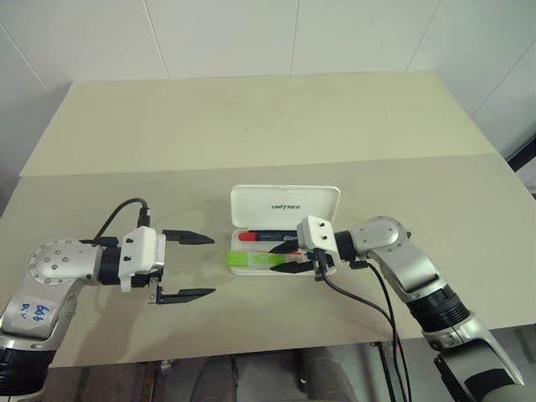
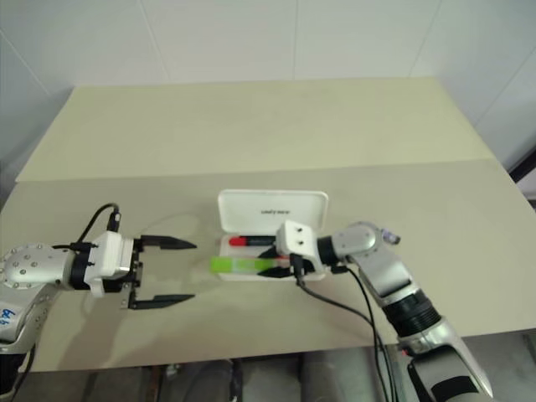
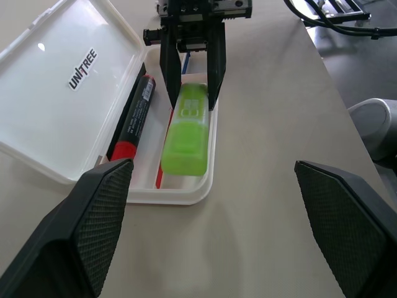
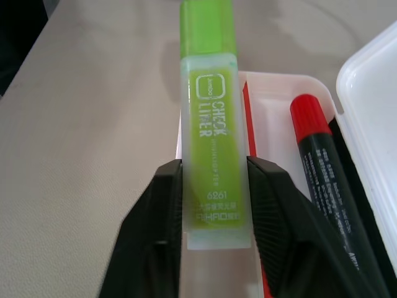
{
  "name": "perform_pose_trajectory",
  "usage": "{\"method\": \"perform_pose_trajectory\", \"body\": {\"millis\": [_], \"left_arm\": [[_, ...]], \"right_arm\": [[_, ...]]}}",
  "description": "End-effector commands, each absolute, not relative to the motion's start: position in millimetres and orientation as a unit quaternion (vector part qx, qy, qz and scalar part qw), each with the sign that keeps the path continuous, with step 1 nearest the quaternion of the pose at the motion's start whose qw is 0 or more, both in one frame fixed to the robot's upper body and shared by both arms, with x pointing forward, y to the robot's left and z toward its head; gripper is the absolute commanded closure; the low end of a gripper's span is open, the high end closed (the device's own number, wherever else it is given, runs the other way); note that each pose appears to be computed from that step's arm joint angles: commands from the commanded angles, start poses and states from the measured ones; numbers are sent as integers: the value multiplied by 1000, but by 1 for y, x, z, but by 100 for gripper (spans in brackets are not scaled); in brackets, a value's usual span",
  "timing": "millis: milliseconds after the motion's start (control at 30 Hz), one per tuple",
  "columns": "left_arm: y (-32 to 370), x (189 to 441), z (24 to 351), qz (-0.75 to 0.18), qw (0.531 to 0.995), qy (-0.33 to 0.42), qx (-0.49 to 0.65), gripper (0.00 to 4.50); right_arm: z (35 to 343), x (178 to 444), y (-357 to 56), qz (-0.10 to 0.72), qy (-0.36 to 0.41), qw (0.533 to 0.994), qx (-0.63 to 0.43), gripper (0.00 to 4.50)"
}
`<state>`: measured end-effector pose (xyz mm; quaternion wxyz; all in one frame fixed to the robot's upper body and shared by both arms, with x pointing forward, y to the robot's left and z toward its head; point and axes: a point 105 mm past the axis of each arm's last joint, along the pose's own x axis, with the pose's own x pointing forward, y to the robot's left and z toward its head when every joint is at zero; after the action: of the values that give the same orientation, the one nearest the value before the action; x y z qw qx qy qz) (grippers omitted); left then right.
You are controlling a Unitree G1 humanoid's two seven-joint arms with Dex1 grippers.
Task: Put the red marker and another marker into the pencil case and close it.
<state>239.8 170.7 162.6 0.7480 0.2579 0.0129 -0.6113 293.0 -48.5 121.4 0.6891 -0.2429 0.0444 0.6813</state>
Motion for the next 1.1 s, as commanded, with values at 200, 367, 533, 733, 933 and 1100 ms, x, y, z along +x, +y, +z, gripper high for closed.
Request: {"method": "perform_pose_trajectory", "body": {"millis": [200, 367, 533, 733, 933, 1100], "left_arm": [[167, 240, 169, -612, 744, -2, 268, 0], [166, 242, 169, -615, 742, -4, 267, 0], [165, 243, 168, -616, 742, -5, 264, 0], [171, 248, 163, -615, 742, 1, 266, 0], [175, 250, 159, -616, 743, 3, 262, 0], [179, 254, 153, -617, 743, 7, 259, 132]], "right_arm": [[144, 292, -46, 685, -2, 683, -252, 1], [159, 284, -58, 683, -11, 687, -248, 1], [165, 272, -79, 671, -4, 698, -251, 1], [174, 262, -105, 645, 1, 724, -245, 1], [186, 257, -128, 619, -2, 752, -226, 1], [190, 256, -142, 601, -3, 764, -234, 0]]}}
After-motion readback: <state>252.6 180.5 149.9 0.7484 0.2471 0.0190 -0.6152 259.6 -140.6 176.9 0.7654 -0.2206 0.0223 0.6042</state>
